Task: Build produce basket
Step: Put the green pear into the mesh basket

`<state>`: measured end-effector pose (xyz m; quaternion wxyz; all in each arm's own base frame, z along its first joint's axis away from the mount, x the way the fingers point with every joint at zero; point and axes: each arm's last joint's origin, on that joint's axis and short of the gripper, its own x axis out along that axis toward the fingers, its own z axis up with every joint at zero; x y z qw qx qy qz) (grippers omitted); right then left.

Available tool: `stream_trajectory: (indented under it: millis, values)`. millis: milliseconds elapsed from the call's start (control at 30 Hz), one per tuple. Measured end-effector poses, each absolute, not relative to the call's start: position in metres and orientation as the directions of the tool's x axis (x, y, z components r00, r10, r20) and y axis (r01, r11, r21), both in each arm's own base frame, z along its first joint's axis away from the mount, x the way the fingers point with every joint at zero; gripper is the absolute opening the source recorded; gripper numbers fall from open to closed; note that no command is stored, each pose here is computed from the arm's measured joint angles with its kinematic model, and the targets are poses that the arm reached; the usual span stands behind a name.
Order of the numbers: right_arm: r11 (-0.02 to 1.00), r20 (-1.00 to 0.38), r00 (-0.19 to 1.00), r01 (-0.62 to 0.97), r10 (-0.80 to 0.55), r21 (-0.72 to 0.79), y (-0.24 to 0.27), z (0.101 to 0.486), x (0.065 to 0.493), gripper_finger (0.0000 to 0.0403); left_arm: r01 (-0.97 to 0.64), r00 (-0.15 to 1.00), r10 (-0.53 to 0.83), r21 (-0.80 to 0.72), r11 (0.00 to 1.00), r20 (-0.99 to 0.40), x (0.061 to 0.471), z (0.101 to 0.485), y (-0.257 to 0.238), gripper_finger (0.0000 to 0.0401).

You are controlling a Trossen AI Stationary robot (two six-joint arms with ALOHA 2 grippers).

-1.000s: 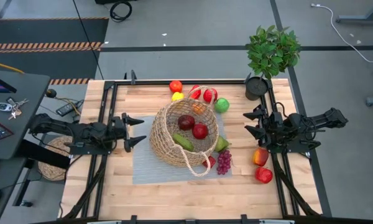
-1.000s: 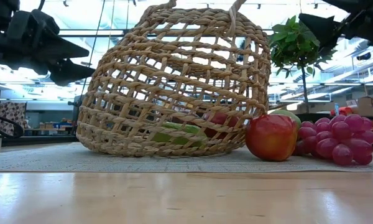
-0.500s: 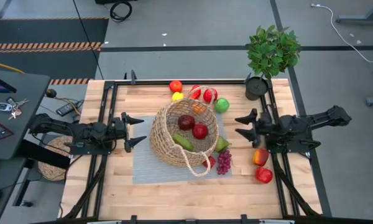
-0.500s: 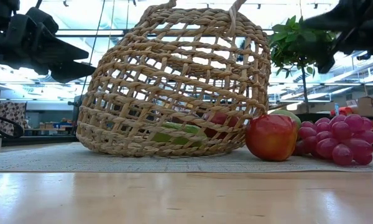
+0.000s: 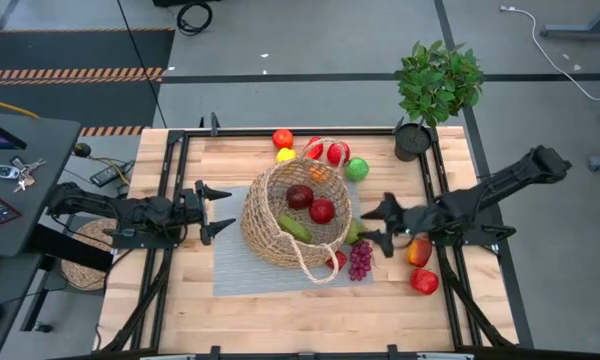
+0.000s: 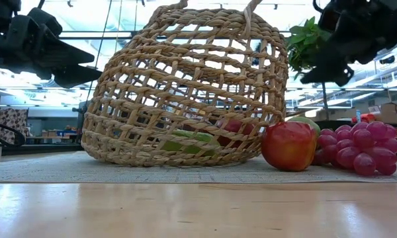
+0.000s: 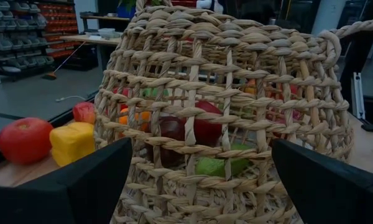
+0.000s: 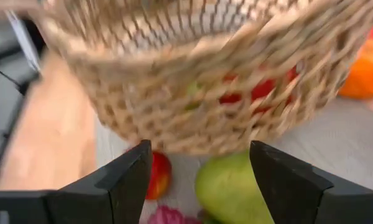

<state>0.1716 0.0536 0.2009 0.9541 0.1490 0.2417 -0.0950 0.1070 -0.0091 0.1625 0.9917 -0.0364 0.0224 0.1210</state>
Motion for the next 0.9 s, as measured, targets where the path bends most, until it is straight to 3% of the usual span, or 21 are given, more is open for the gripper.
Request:
stream_trajectory:
  millis: [467, 900]
  values:
    - [0.948, -0.723, 0.648, 0.317, -0.240, -0.031, 0.091, 0.185, 0.206, 0.0280, -0.242, 0.970, 0.239, -0.067, 0.968, -0.053, 0.107, 0.162, -0.009, 0.0394]
    - [0.944, -0.784, 0.577, 0.328, -0.228, -0.033, 0.062, 0.179, 0.218, 0.0396, -0.242, 0.970, 0.239, -0.067, 0.968, -0.054, 0.107, 0.162, -0.009, 0.0394]
